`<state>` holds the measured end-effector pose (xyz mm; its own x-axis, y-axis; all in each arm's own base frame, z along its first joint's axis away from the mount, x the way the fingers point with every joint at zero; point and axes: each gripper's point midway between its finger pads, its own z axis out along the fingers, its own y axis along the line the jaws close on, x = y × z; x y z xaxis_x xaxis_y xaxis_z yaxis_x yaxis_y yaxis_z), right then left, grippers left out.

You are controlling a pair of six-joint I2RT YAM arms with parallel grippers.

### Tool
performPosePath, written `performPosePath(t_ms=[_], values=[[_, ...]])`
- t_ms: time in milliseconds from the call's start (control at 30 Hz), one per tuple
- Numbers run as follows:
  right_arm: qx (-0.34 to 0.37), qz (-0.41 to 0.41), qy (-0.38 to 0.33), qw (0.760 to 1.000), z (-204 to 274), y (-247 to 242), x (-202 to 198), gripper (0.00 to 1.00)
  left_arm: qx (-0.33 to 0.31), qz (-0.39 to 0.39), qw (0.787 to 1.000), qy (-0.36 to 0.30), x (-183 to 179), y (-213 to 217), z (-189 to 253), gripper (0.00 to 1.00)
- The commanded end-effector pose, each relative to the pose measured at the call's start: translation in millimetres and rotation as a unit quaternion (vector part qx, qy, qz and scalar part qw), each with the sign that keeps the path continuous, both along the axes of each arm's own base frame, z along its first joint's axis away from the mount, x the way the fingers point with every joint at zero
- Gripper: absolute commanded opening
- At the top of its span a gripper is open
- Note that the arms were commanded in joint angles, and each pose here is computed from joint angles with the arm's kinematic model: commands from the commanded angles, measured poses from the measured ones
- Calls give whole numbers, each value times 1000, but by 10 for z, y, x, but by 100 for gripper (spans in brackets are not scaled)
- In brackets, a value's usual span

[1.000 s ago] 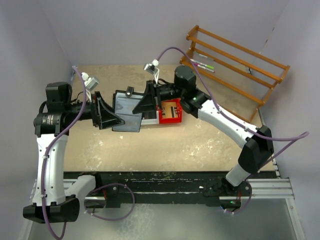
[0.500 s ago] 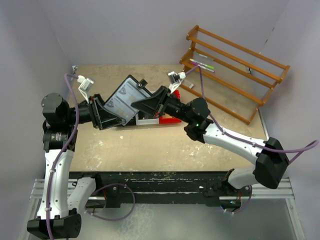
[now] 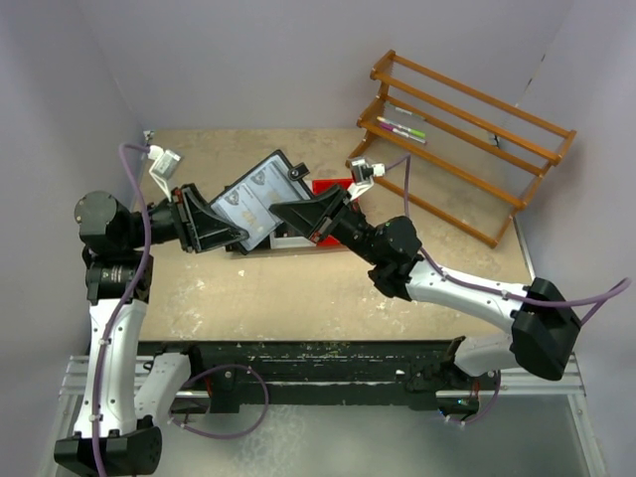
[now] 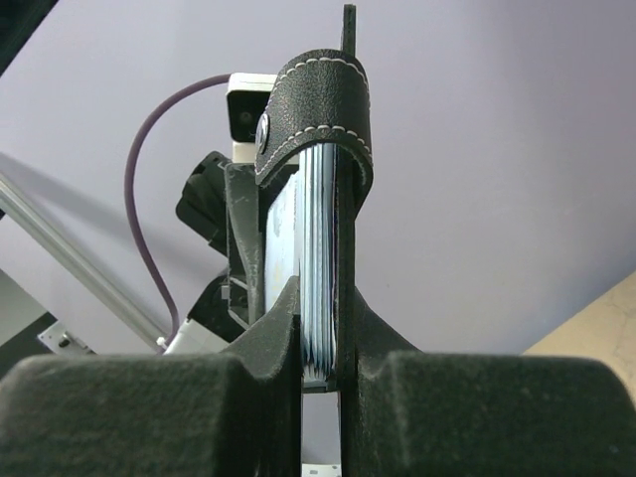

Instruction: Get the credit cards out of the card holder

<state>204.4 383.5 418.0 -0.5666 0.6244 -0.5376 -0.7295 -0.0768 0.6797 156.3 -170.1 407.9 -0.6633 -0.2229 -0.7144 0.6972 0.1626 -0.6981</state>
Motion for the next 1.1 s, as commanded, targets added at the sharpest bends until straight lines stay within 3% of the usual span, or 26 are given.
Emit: performPosePath(t_ms=[0, 133, 400, 600, 667, 767, 833, 900, 1067], values=[[74, -4, -33, 997, 364, -190, -122, 0, -3, 19, 1000, 2, 124, 8, -22, 33], [91, 5, -26, 995, 349, -255, -173, 0, 1, 32, 999, 7, 198, 20, -95, 40], [102, 19, -14, 995, 303, -261, -195, 0, -15, 15, 1000, 6, 150, 4, -44, 44], [94, 29, 1, 995, 212, -200, -174, 0, -15, 7, 1000, 4, 123, 0, -53, 21], [72, 47, 19, 996, 107, -134, -184, 11, -11, 4, 1000, 1, 119, 0, -49, 15], [19, 34, 64, 997, -113, -143, 42, 43, 6, 5, 1000, -2, 131, 8, -65, 11], [-32, 24, 93, 995, -292, -205, 243, 53, 28, 13, 999, -15, 160, 24, -102, 9], [-79, 14, 102, 992, -414, -335, 405, 59, 54, 28, 998, -22, 230, 52, -174, 4], [-220, -68, 118, 966, -642, -603, 682, 60, 142, 61, 988, -17, 391, 176, -495, 3]])
